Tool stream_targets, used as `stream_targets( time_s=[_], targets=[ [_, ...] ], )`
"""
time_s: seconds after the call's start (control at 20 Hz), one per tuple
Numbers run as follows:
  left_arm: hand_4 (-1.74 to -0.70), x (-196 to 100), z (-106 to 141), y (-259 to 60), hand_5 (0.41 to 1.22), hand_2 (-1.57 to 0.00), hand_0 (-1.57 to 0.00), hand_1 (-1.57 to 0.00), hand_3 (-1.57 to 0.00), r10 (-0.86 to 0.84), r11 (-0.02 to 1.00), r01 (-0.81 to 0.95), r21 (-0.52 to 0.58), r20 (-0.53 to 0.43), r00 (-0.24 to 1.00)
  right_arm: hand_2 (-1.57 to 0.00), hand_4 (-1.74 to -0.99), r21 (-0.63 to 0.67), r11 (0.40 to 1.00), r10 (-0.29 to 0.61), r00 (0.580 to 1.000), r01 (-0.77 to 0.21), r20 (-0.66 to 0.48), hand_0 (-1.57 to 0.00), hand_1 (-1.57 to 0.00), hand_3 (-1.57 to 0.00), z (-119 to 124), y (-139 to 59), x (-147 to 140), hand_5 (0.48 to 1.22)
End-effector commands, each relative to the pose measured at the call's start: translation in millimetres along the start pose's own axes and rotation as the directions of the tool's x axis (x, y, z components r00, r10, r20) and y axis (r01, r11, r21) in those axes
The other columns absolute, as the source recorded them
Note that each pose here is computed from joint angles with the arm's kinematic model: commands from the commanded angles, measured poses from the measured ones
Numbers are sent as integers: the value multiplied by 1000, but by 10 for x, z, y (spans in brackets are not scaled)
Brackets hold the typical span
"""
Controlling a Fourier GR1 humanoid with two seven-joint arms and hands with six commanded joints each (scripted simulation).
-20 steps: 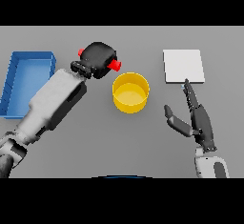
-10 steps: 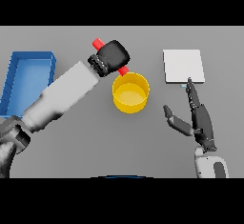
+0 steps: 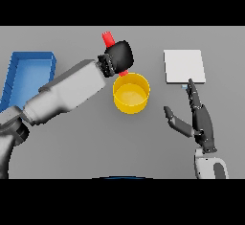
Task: Pick up the red beaker and tilt it to pour out 1 green nut into yellow bowl. Pick up the yellow bowl and place it on the metallic measuring scale.
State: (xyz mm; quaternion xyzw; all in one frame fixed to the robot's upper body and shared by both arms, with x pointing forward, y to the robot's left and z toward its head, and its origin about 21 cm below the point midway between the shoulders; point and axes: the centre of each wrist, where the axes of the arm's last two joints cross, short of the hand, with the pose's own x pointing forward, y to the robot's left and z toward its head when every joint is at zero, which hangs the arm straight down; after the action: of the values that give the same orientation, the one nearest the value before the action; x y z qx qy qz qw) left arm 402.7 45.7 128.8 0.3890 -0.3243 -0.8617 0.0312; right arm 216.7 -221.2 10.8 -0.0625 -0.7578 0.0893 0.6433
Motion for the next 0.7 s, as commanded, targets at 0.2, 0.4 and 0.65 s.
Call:
stream_targets(
  time_s=[0.2,0.4,0.65],
  targets=[
    [-1733,54,-53,44,1221,-1571,-1571,-1571,-1568,-159,987,159,-10,17,987,1,-1136,7,1000,22,1000,-22,0,1,1,1,16,-14,-14,579],
    [-1733,23,-62,217,1221,-1571,-1571,-1571,-1570,-301,954,301,3,9,954,1,-1128,-7,1000,25,1000,-25,-1,1,1,1,-3,-18,3,575],
    [-1728,-517,116,746,1221,-1571,-1571,-1571,-1571,-418,908,420,8,-81,905,1,-1135,-1,1000,29,1000,-29,6,1,1,1,-35,29,23,563]
  ],
)
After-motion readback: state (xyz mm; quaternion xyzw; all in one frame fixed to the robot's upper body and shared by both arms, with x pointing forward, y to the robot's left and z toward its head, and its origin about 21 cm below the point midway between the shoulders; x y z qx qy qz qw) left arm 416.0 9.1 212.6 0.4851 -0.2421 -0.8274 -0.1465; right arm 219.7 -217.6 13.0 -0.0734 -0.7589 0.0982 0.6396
